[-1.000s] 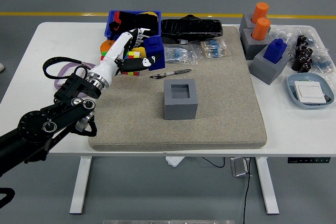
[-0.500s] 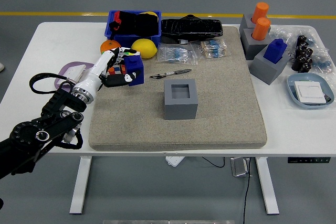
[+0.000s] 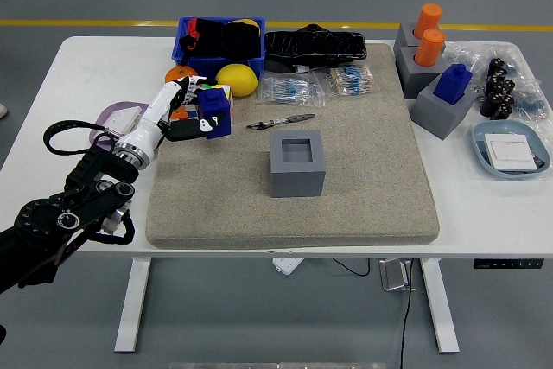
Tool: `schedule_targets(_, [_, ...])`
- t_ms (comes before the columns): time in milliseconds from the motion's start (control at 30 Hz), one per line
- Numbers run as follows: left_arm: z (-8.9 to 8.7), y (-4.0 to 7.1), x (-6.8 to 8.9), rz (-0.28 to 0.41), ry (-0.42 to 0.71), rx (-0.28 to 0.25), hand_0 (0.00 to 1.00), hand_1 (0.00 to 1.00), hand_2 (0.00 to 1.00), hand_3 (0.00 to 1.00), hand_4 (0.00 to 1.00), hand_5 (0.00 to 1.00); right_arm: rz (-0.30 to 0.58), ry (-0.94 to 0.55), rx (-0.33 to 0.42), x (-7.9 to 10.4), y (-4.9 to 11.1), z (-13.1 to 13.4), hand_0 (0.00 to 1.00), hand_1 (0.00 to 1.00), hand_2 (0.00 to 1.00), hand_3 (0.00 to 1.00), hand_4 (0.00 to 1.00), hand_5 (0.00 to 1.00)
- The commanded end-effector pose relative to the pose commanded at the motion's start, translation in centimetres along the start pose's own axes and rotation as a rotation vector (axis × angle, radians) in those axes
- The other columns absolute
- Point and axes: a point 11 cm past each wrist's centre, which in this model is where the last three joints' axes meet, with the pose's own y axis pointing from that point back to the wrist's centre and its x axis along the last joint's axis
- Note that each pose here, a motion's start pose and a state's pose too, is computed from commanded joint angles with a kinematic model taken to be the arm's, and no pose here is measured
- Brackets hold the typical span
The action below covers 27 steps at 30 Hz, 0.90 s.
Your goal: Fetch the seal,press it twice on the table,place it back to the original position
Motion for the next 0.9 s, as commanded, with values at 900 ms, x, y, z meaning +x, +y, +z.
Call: schedule_targets(900, [-5.2, 2.0, -0.1, 0.029, 0.010, 0.125, 0.732, 0.542, 0.509, 0.729, 0.703, 0.002, -0.007, -0.005, 0.003, -0.3, -0.1, 0.0, 0.864, 0.784, 0.787, 0.756, 0.865, 0.521])
